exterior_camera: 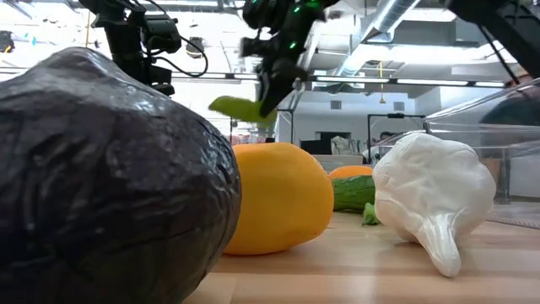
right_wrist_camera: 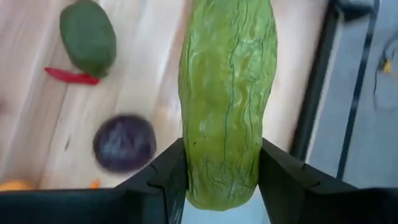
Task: Sort produce into baskets
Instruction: Put the top cucumber into the gray bin
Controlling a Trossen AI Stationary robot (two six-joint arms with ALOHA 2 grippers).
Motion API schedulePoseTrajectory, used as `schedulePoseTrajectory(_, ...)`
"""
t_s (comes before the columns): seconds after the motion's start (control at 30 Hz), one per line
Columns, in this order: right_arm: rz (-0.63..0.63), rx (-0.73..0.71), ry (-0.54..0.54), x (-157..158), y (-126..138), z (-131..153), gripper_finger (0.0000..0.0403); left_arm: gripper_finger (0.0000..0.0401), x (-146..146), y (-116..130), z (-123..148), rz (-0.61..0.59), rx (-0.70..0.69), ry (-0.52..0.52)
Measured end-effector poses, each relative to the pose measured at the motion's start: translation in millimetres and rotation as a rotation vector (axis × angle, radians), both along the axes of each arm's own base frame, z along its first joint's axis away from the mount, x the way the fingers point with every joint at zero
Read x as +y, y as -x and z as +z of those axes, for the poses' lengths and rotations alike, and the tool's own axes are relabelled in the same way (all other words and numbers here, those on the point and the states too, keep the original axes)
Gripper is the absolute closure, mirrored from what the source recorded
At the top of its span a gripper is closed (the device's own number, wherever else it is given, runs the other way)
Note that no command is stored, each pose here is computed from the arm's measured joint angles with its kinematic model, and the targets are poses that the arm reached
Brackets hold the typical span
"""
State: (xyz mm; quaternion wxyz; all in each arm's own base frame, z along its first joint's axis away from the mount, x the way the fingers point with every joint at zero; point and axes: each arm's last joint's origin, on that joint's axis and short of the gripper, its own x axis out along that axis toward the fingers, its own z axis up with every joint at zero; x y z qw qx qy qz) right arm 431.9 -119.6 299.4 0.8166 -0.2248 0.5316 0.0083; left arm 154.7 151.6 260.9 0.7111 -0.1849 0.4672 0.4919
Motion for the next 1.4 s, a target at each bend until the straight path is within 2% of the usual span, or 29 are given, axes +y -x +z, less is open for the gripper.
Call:
schedulePoseTrajectory(0.23,-0.262,-0.025,-0.090,-26,43,37,0.0207,0.0004,0,0,0,-0.009,0.001,-0.005)
schedulePoseTrajectory(0.5,-0.617,0.024,-0.211,-66,72,32,0.0206,0.0004,0,0,0,-0.003,-0.004,-0.003)
schedulePoseTrajectory(0.63,-0.749,0.059,-0.254,-80,81,23,0.0204,0.0004,0,0,0,-0.004,-0.004,-0.004)
schedulePoseTrajectory(0.93,-0.849,0.048,-0.283,-87,87,21,0.0196,0.0004,0,0,0,-0.004,-0.004,-0.004)
schedulePoseTrajectory(1.17,-0.846,0.047,-0.283,-86,86,21,0.0181,0.0004,0,-1,0,-0.026,0.008,-0.006)
schedulePoseTrajectory(1.4,-0.845,0.047,-0.283,-86,86,21,0.0151,0.0004,1,-1,1,-0.042,0.012,-0.011)
